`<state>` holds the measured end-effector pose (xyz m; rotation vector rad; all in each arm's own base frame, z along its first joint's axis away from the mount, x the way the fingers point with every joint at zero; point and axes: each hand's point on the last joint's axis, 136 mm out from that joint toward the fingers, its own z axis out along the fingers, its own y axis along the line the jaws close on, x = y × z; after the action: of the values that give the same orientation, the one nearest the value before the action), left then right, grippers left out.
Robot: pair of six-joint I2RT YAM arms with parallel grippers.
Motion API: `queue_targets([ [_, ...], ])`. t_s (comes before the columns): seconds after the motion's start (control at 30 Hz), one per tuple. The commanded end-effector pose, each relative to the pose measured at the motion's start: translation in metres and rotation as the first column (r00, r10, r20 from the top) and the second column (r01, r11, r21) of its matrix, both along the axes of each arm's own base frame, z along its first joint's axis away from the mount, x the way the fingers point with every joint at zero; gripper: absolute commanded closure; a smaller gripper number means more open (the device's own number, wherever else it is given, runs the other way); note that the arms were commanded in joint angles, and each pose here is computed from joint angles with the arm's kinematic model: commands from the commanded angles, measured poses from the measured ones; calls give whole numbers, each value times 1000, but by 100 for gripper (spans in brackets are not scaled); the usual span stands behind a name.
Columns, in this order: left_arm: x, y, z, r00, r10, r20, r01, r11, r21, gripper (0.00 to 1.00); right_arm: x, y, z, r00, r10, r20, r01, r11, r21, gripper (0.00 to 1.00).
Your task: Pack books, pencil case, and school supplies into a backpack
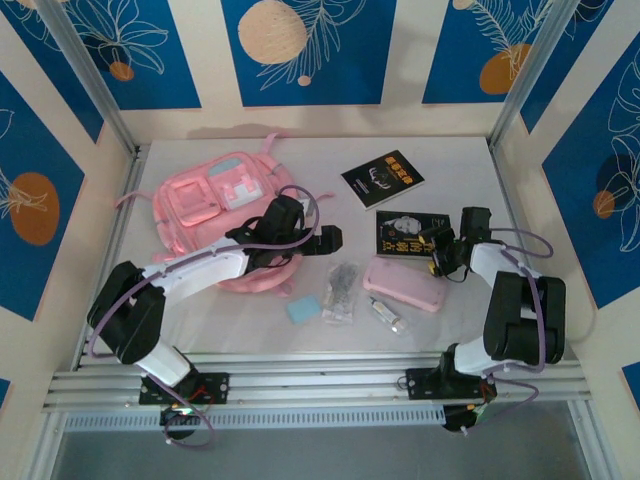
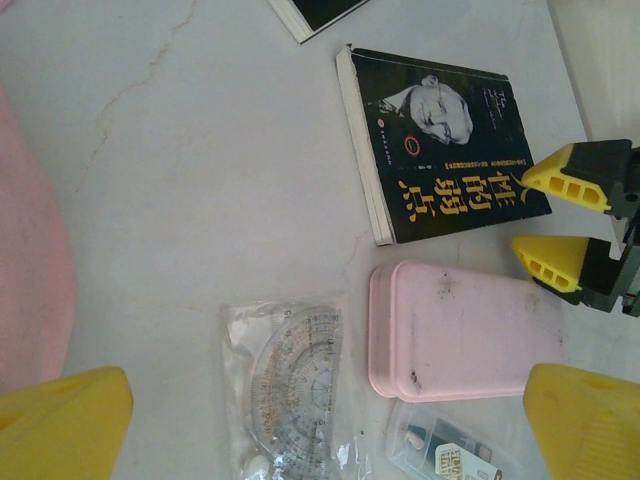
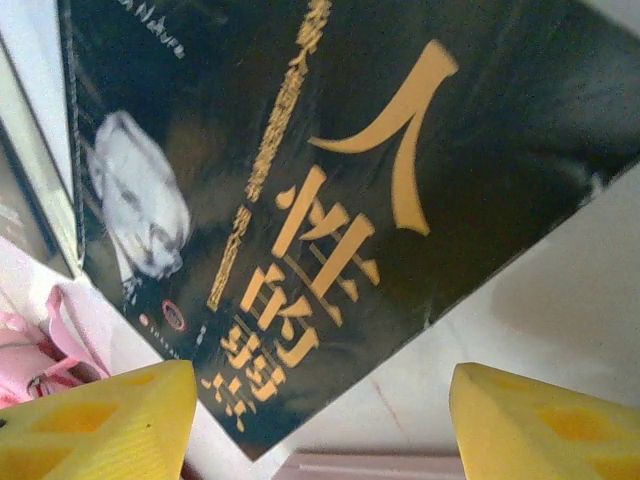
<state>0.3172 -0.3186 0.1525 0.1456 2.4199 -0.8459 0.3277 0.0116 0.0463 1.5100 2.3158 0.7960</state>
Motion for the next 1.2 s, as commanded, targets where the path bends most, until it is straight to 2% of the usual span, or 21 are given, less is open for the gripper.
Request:
queue_targets([
  [0.0, 0, 1, 9, 1000, 13, 29, -12, 1000, -15, 0, 7, -1, -4, 999, -32, -14, 32, 999, 30, 33],
  [0.17, 0, 1, 8, 1000, 11, 27, -10, 1000, -12, 0, 15, -8, -7, 998, -55, -23, 55, 998, 22, 37],
  [0.27, -1, 1, 7, 1000, 9, 25, -9, 1000, -11, 0, 21, -11, -6, 998, -52, -18, 53, 998, 32, 46],
  [0.33, -1, 2, 8, 1000, 11, 25, -10, 1000, -14, 0, 25, -12, -4, 999, -42, -11, 43, 998, 37, 56],
  [0.47, -2, 4, 9, 1000, 14, 28, -14, 1000, -15, 0, 33, -10, 0, 1000, 5, 3, -5, 999, 36, 59],
  [0.57, -3, 4, 11, 999, 12, 31, -12, 1000, -19, 0, 41, -8, 3, 999, 23, 29, -24, 998, 49, 67],
  [0.83, -4, 3, 11, 1000, 10, 23, -9, 1000, -24, 0, 61, 1, 19, 993, 77, 90, -78, 997, 5, 69],
  [1.17, -5, 1, 12, 1000, 9, 15, -9, 999, -35, 0, 80, 12, 13, 988, 79, 134, -84, 996, 32, 73],
])
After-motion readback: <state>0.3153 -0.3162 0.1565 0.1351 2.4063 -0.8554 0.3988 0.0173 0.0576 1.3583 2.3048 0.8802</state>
